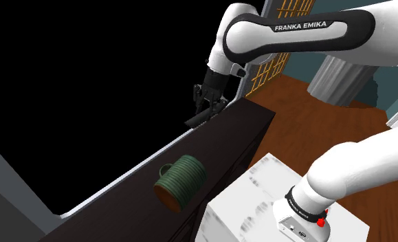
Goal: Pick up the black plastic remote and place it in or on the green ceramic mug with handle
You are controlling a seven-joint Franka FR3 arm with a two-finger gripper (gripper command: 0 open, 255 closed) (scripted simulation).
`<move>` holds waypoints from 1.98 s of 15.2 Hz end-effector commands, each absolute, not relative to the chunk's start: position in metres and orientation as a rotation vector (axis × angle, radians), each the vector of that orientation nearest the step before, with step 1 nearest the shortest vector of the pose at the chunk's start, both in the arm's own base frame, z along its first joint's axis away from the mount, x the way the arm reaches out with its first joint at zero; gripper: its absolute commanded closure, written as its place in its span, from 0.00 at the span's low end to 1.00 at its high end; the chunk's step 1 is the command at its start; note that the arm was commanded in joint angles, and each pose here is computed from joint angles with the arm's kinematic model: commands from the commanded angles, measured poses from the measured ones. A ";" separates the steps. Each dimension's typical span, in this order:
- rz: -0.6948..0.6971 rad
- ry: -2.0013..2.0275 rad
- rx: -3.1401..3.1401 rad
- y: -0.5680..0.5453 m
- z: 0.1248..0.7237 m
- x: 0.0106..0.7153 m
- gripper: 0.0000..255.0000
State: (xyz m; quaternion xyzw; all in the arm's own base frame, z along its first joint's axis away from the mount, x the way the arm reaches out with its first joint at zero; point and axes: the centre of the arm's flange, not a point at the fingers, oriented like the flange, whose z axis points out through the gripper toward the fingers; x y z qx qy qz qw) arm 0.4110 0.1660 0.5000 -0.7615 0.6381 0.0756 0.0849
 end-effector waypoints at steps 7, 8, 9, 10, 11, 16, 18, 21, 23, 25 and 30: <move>0.226 1.904 -2.271 0.258 0.494 0.365 1.00; 0.226 1.903 -2.271 0.270 0.493 0.359 1.00; 0.226 1.903 -2.271 0.282 0.492 0.353 1.00; 0.226 1.903 -2.271 0.293 0.492 0.347 1.00; 0.226 1.903 -2.271 0.305 0.491 0.341 1.00; 0.226 1.904 -2.271 0.347 0.483 0.320 1.00; 0.226 1.904 -2.271 0.347 0.472 0.320 1.00; 0.226 1.904 -2.271 0.347 0.456 0.320 1.00; 0.226 1.904 -2.271 0.347 0.446 0.320 1.00; 0.226 1.904 -2.271 0.347 0.431 0.320 1.00; 0.226 1.903 -2.271 0.347 0.431 0.320 1.00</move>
